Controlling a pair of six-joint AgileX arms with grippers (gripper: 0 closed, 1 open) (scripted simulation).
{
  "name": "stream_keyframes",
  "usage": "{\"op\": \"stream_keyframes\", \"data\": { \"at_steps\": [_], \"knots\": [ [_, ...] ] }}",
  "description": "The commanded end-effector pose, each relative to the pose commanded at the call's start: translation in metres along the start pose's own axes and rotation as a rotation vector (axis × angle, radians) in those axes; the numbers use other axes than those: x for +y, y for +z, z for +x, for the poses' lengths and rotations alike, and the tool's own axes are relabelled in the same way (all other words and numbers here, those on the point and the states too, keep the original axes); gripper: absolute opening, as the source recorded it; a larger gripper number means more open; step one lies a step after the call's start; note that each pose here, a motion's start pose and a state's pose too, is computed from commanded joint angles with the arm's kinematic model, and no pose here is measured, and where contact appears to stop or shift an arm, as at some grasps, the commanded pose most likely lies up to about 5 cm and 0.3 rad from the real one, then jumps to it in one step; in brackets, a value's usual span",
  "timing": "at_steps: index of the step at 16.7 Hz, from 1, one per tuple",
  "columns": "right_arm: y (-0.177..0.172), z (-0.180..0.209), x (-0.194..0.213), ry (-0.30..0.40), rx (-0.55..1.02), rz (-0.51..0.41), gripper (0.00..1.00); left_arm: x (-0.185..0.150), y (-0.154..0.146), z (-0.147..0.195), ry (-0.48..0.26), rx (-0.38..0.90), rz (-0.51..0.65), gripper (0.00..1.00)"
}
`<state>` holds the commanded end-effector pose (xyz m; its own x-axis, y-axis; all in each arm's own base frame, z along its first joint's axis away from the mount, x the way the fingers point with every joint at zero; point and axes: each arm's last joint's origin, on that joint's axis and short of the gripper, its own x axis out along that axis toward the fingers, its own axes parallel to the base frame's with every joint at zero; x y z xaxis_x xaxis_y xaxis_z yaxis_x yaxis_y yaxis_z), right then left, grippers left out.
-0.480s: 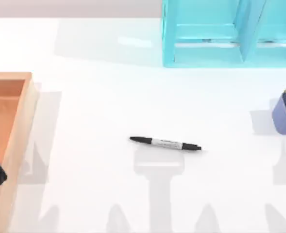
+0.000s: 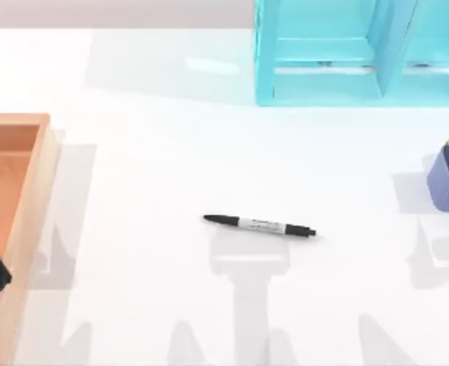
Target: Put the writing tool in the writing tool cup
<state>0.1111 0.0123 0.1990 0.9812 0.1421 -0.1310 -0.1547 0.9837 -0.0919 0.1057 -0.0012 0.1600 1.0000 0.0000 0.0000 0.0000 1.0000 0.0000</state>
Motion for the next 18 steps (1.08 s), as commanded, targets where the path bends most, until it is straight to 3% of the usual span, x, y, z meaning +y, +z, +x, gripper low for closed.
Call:
{"op": "stream_keyframes", "data": {
  "at_steps": [4, 8, 13, 18],
  "knots": [
    [0.043, 0.025, 0.015, 0.196, 0.254, -0.149, 1.00, 0.000, 0.000, 0.000, 0.000, 0.000, 0.000, 1.00],
    [0.069, 0.080, 0.048, 0.432, 0.615, -0.348, 1.00, 0.000, 0.000, 0.000, 0.000, 0.000, 0.000, 1.00],
    [0.061, 0.162, 0.114, 0.711, 1.061, -0.612, 1.00, 0.000, 0.000, 0.000, 0.000, 0.000, 0.000, 1.00],
    [0.034, 0.227, 0.181, 0.879, 1.315, -0.816, 1.00, 0.000, 0.000, 0.000, 0.000, 0.000, 0.000, 1.00]
  ]
}}
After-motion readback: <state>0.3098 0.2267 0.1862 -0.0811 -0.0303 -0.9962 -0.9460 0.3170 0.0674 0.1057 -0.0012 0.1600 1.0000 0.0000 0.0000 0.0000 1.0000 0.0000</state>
